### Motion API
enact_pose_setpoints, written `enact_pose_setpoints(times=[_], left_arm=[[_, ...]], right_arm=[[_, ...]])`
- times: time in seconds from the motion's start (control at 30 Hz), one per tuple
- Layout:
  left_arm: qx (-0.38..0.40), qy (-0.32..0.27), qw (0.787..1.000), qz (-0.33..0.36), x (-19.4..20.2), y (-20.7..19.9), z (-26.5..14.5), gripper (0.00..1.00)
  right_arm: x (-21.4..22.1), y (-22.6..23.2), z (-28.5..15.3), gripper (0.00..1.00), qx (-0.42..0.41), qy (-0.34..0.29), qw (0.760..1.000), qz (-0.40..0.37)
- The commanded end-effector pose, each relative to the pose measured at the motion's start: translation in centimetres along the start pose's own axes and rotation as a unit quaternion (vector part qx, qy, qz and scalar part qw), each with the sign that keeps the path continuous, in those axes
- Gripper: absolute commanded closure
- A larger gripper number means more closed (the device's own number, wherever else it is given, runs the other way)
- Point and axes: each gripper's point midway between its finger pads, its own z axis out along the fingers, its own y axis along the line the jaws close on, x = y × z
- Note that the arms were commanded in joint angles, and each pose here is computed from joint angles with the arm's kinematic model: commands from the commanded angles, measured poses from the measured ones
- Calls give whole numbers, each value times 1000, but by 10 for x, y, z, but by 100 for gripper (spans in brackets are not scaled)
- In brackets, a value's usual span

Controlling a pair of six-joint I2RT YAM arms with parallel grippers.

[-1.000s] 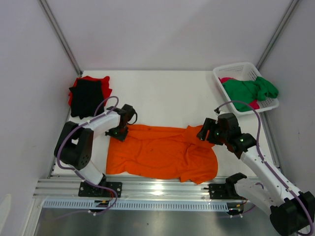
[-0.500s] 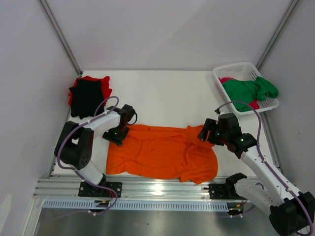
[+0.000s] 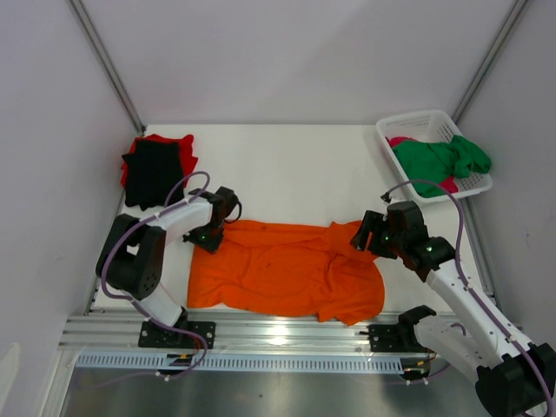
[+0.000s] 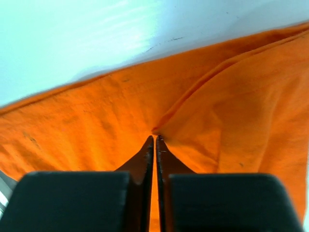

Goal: Fold and stack the t-shirts
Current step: Flatten out the tshirt

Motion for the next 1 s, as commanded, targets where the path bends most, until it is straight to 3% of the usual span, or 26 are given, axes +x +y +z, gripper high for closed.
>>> enact_pose_setpoints(times=[0.0, 0.4, 0.5, 0.53, 0.57, 0.63, 0.7, 0.73, 0.97], left_arm=[[-2, -23, 1000, -10, -9, 8, 2, 99], [46, -27, 999, -3, -12, -6, -7, 98], [75, -22, 997, -1, -13, -14, -14, 89], [78, -19, 997, 1, -12, -14, -16, 77], [82, -18, 996, 1, -13, -15, -19, 57], [88, -24, 996, -2, -15, -15, -24, 42], [83, -27, 996, -11, -17, -12, -26, 41], [81, -26, 996, -16, -16, -9, -26, 33], [92, -8, 995, -45, -6, 4, -7, 32]], right_arm=[[-12, 6, -6, 29, -8, -17, 1000, -5], [-10, 6, -7, 29, -10, -17, 1000, 0], [-10, 7, -6, 29, -12, -16, 1000, 4], [-10, 7, -6, 29, -12, -16, 1000, 4], [-9, 7, -5, 29, -13, -15, 1000, 4], [-8, 6, -4, 29, -13, -14, 1000, 7], [-5, 6, -3, 29, -14, -11, 1000, 8], [-6, 6, -3, 29, -15, -12, 1000, 10], [-5, 6, -3, 29, -14, -11, 1000, 9]])
